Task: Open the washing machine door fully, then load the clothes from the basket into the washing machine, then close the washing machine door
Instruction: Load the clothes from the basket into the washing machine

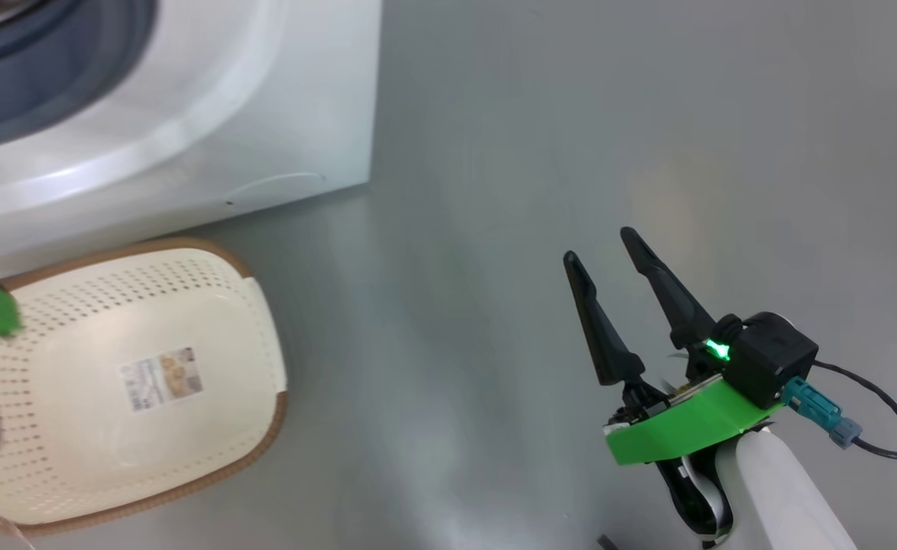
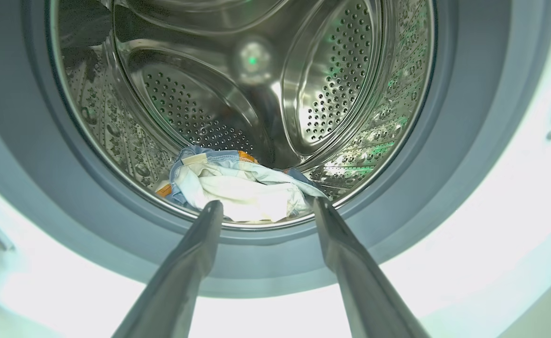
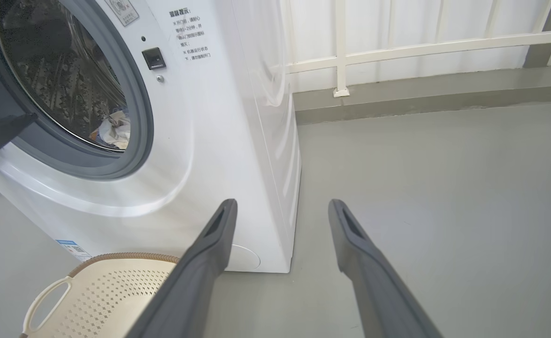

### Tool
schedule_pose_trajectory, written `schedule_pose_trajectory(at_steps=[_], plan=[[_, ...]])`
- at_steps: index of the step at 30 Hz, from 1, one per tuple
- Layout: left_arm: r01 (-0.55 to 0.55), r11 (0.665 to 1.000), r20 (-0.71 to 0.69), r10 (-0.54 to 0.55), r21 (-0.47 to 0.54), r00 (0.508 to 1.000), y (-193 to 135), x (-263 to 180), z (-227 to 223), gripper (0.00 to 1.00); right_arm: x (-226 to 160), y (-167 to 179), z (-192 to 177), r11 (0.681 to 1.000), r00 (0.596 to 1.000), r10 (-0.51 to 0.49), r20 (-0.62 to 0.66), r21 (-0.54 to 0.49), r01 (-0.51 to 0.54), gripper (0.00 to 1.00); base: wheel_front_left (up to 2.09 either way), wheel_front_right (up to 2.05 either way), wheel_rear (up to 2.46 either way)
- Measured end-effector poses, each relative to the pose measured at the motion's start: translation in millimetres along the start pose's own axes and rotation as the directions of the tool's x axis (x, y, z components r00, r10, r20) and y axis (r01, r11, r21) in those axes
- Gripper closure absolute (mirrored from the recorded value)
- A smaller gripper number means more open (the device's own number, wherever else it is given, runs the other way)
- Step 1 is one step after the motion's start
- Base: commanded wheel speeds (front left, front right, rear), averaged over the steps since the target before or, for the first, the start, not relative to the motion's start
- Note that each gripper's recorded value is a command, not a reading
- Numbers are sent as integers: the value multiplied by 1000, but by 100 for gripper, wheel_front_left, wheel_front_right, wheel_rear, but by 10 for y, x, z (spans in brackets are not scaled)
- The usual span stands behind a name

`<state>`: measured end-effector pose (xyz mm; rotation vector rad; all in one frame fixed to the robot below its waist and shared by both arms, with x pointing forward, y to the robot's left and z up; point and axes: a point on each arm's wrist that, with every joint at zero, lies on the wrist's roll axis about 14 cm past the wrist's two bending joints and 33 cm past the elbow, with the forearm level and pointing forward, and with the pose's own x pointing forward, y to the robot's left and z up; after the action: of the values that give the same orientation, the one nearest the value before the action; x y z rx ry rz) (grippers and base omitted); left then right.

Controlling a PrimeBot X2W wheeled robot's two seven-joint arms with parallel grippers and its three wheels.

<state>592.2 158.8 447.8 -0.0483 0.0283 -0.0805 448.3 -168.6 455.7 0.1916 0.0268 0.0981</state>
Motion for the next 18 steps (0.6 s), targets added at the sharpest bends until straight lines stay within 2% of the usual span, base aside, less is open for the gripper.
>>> schedule_pose_trajectory(at_steps=[9,18], plan=[[-69,997,-28,68,-40,997,-44,-946,57,0,-80,161,106,999,999,40,22,-37,-39,0,0,0,0],[-97,995,-38,96,-32,995,-50,-1579,187,0,-263,310,227,996,997,71,34,-58,-69,0,0,0,0]])
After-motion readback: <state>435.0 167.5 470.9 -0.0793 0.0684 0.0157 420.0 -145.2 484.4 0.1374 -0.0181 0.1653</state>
